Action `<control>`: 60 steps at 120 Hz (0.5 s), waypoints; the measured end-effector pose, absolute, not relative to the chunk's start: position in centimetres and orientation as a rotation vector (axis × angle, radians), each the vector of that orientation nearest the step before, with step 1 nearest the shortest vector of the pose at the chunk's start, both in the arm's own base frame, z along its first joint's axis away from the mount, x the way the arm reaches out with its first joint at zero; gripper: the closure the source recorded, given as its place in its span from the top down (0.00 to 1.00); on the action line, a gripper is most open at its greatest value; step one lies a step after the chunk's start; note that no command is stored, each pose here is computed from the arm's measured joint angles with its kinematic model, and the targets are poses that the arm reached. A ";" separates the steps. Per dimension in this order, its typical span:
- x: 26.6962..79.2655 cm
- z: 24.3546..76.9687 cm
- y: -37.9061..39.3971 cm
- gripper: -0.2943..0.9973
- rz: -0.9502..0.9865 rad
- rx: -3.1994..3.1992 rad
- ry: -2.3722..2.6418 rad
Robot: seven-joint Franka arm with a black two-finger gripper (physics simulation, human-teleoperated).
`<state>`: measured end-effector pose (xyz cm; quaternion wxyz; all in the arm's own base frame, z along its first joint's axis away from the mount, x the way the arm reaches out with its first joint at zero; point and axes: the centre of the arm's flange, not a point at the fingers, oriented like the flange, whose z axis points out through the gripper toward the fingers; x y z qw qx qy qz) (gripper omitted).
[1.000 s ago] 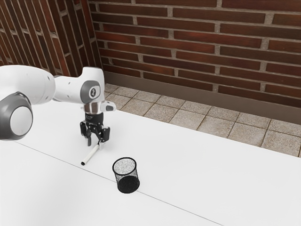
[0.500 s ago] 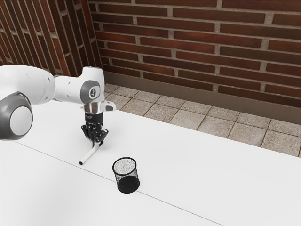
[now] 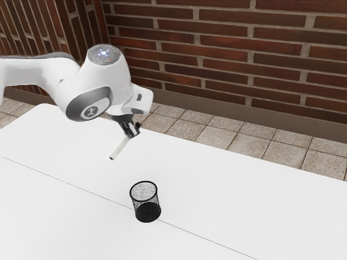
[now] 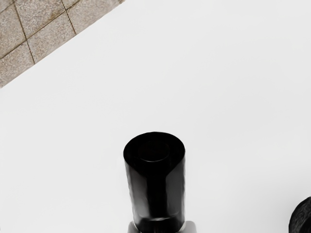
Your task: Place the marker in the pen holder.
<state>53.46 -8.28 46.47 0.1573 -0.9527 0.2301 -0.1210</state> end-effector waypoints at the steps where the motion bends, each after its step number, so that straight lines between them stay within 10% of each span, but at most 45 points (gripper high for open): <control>1: 53.2 46.7 -8.7 0.16 -0.363 -2.720 0.664; 60: 44.9 44.7 -17.6 0.16 -0.801 -2.773 0.477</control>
